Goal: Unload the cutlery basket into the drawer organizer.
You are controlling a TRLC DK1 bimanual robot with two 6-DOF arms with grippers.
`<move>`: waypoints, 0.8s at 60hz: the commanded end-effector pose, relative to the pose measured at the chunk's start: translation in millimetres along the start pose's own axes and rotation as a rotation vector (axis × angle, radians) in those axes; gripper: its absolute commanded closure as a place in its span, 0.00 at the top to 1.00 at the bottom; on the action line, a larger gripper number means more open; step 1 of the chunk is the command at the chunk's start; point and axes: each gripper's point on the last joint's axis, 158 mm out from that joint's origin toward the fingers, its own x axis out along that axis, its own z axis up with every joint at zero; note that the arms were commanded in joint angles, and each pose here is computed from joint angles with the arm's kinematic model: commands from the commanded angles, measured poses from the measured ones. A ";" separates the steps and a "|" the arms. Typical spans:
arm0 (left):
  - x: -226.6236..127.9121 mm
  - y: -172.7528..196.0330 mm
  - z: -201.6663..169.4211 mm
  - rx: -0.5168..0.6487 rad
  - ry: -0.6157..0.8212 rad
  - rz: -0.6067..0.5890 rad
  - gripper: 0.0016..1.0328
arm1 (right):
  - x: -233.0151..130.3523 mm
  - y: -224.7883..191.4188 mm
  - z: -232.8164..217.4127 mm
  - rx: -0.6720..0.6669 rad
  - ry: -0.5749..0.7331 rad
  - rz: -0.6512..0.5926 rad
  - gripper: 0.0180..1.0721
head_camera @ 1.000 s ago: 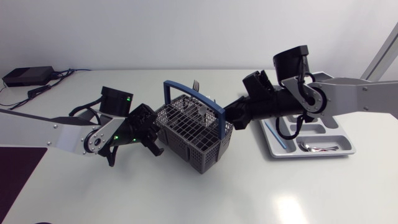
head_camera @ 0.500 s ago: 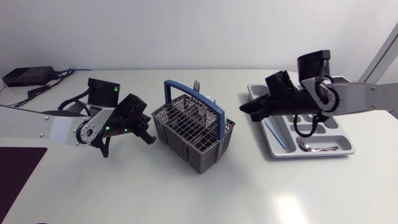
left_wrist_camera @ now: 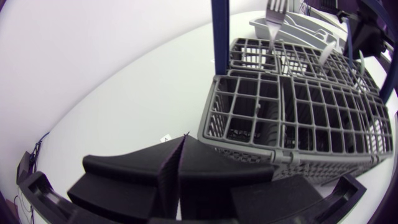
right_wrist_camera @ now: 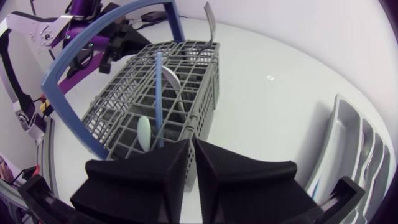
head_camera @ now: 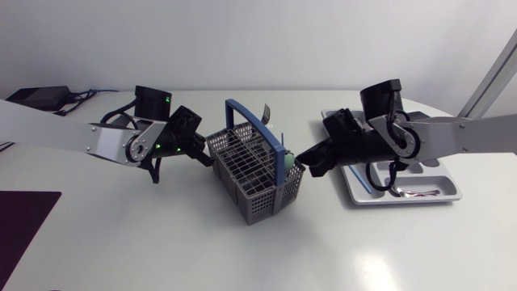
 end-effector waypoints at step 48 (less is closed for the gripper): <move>-18.0 22.9 21.1 -0.037 -0.043 -0.022 0.23 | -42.3 73.1 9.2 -0.036 0.032 0.064 0.35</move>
